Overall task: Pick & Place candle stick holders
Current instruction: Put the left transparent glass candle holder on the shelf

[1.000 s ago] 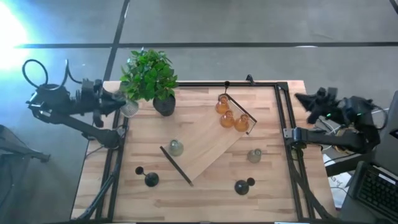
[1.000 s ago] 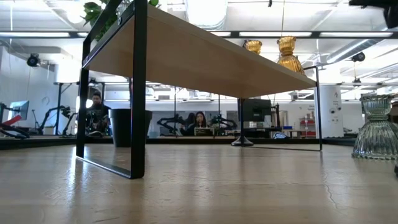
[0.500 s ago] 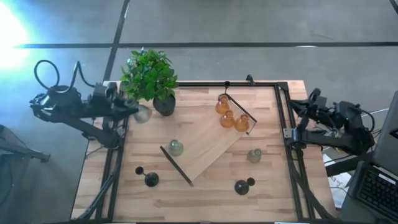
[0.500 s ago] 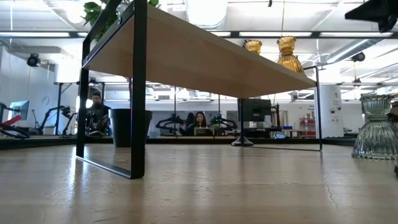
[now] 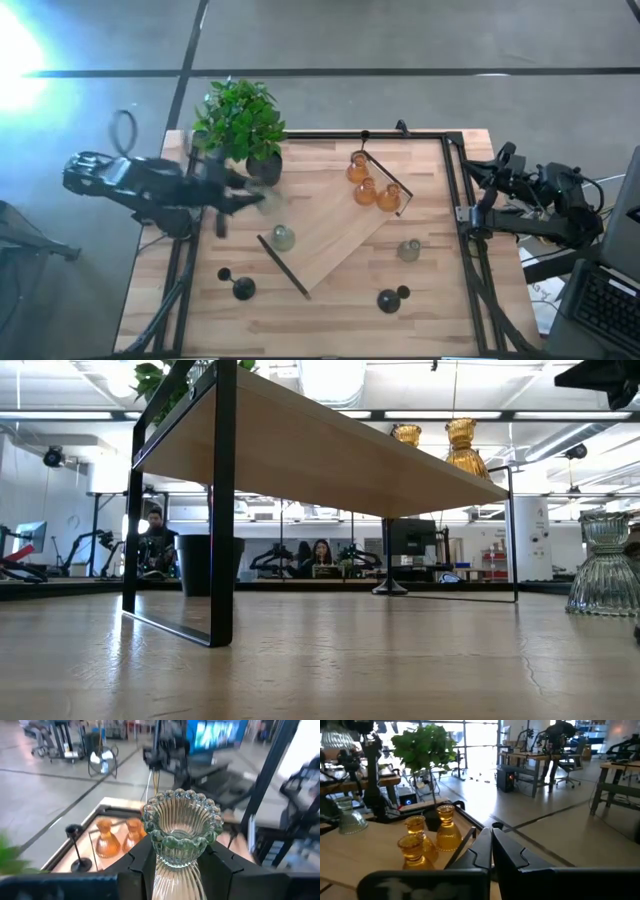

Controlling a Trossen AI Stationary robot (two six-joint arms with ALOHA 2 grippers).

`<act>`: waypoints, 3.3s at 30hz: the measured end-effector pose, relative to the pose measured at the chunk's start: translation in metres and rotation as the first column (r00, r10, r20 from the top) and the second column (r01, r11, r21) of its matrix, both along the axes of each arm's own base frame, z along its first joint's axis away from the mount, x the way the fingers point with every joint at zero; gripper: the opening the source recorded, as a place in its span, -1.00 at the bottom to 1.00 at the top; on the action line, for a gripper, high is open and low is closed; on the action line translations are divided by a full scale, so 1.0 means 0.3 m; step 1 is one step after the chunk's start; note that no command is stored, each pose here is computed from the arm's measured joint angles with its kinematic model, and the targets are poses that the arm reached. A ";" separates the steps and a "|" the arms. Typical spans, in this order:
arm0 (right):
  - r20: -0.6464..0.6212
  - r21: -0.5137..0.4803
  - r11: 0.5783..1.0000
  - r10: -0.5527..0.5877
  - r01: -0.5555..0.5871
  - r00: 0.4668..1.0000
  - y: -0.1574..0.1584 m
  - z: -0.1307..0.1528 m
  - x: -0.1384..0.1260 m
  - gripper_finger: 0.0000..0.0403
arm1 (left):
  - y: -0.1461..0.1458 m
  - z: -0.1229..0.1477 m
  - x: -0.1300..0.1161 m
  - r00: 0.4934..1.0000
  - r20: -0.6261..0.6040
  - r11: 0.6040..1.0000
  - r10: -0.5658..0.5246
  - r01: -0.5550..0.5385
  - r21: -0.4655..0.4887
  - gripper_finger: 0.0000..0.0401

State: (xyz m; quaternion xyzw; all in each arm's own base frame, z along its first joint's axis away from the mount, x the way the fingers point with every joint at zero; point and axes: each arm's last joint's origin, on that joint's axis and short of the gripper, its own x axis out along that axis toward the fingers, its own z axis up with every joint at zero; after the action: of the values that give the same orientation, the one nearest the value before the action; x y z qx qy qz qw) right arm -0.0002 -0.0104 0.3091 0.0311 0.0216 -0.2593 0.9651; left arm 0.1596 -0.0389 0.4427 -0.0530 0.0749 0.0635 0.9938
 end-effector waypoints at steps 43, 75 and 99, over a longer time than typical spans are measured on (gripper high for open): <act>0.001 -0.001 1.000 -0.003 0.003 1.000 0.000 0.000 -0.001 -0.96 | -0.140 -0.169 0.399 0.985 -0.077 0.988 -0.155 0.154 -0.022 -0.41; 0.001 -0.001 1.000 -0.003 0.003 1.000 0.000 0.000 -0.001 -0.96 | -0.325 -0.255 0.465 0.942 -0.112 0.940 0.316 -0.327 -0.100 -0.41; 0.001 -0.001 1.000 -0.003 0.003 1.000 0.000 0.000 -0.001 -0.96 | -0.379 -0.418 0.500 0.865 -0.222 0.875 0.451 -0.477 -0.081 -0.41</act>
State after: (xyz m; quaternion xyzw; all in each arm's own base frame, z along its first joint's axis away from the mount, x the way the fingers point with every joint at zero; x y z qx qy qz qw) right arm -0.0005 -0.0104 0.3092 0.0310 0.0210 -0.2608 0.9647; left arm 0.3095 -0.1524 0.3172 -0.1292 0.1616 0.3005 0.9311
